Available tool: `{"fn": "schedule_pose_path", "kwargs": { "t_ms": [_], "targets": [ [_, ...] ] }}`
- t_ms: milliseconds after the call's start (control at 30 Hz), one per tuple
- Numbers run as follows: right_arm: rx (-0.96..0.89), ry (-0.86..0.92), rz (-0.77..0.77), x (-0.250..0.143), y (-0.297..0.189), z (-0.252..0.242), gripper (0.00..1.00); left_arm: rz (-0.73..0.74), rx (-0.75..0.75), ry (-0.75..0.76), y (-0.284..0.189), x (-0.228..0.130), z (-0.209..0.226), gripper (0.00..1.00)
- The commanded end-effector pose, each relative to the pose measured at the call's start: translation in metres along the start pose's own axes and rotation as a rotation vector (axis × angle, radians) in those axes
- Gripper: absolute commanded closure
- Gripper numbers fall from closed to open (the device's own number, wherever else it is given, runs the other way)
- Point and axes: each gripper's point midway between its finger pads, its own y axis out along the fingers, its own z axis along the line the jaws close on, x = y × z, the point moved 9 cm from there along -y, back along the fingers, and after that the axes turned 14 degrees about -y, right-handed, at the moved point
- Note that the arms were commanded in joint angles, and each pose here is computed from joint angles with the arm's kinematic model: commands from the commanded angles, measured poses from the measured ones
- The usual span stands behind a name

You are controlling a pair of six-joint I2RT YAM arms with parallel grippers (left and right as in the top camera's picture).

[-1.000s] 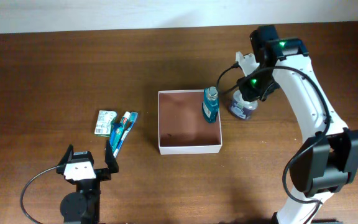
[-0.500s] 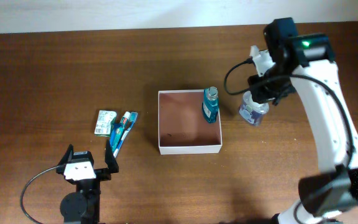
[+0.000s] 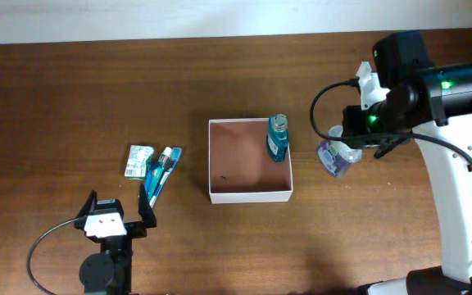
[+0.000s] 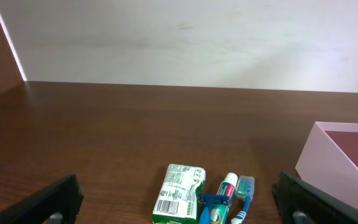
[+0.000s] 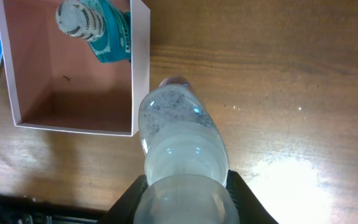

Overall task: Pack container
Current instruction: 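Lift the soap bottle over the box and lower it beside the Listerine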

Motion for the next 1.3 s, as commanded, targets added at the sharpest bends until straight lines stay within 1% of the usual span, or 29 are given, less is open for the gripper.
{"fn": "schedule_pose_path", "kwargs": {
  "t_ms": [0,267,400,500,700,867,1133,1267],
  "targets": [
    [0.036,0.000,-0.050,0.000,-0.013,0.023,0.73,-0.001,-0.011,0.012,0.000,-0.001,0.000,0.01],
    [0.071,-0.019,-0.042,-0.001,-0.010,0.061,0.73,-0.001,-0.011,0.012,0.000,-0.001,0.000,0.00],
    [0.087,-0.006,-0.067,0.002,-0.010,0.078,0.73,-0.001,-0.011,0.012,0.000,-0.001,0.000,0.01],
    [0.041,0.030,-0.094,0.004,-0.008,0.090,0.73,-0.001,-0.011,0.012,0.000,-0.001,0.000,0.00],
    [-0.022,0.032,-0.113,0.007,0.000,0.113,0.73,-0.001,-0.011,0.012,0.000,-0.001,0.000,0.01],
    [-0.073,0.040,-0.092,0.011,0.013,0.124,0.73,-0.001,-0.011,0.012,0.000,-0.001,0.000,0.01],
    [-0.122,0.082,-0.046,0.022,0.038,0.126,0.73,-0.001,-0.011,0.012,0.000,-0.001,0.000,0.01],
    [-0.161,0.153,-0.037,0.027,0.049,0.125,0.73,-0.001,-0.011,0.012,0.000,-0.001,0.000,0.01]
  ]
}}
